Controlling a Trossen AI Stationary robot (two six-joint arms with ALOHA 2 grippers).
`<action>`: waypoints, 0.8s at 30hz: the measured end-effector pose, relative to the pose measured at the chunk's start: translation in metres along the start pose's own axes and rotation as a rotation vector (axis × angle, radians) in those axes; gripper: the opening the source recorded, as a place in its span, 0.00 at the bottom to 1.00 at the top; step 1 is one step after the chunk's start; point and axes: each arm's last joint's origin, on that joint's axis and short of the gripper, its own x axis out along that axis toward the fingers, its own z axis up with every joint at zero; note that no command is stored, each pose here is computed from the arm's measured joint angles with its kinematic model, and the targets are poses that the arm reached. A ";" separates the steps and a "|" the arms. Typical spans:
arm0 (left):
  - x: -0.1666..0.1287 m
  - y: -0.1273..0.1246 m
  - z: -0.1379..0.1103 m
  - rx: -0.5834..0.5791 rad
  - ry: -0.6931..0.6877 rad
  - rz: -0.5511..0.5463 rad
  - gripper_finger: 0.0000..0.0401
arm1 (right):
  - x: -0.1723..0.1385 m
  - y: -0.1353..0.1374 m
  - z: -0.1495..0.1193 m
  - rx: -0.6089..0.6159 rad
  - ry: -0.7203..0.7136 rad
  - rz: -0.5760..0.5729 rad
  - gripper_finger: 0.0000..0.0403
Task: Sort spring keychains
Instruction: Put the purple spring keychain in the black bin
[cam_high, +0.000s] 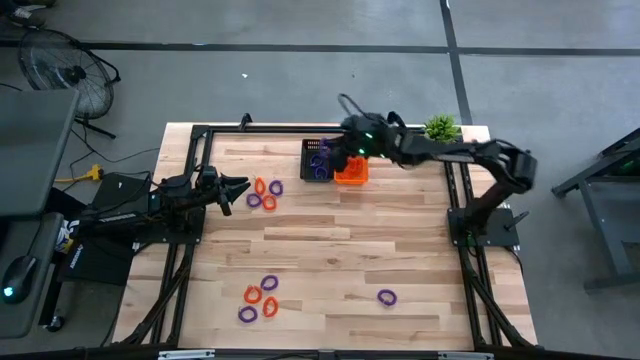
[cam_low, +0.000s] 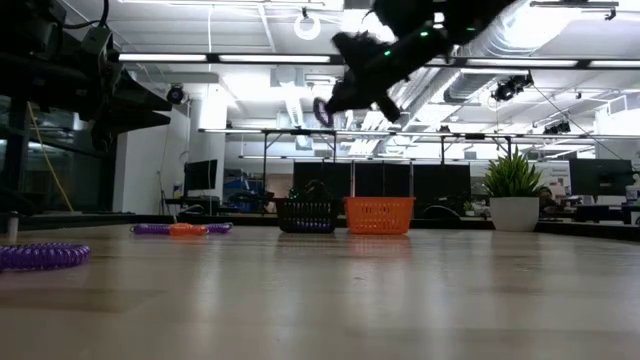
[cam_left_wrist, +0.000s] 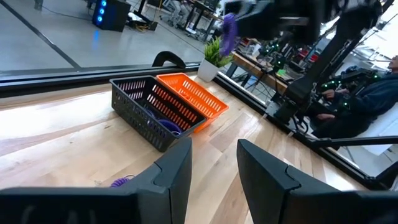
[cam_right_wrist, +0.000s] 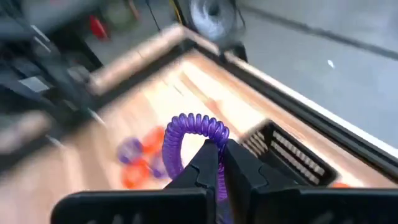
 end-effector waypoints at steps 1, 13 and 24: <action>0.000 0.000 0.000 0.000 0.000 -0.001 0.31 | 0.007 -0.002 0.006 -0.023 0.040 -0.015 0.02; 0.000 0.000 0.000 0.000 0.002 -0.002 0.31 | 0.087 -0.035 0.033 -0.199 0.379 -0.069 0.03; 0.000 0.000 0.000 0.000 0.001 -0.003 0.31 | 0.122 -0.049 0.011 -0.215 0.545 -0.057 0.04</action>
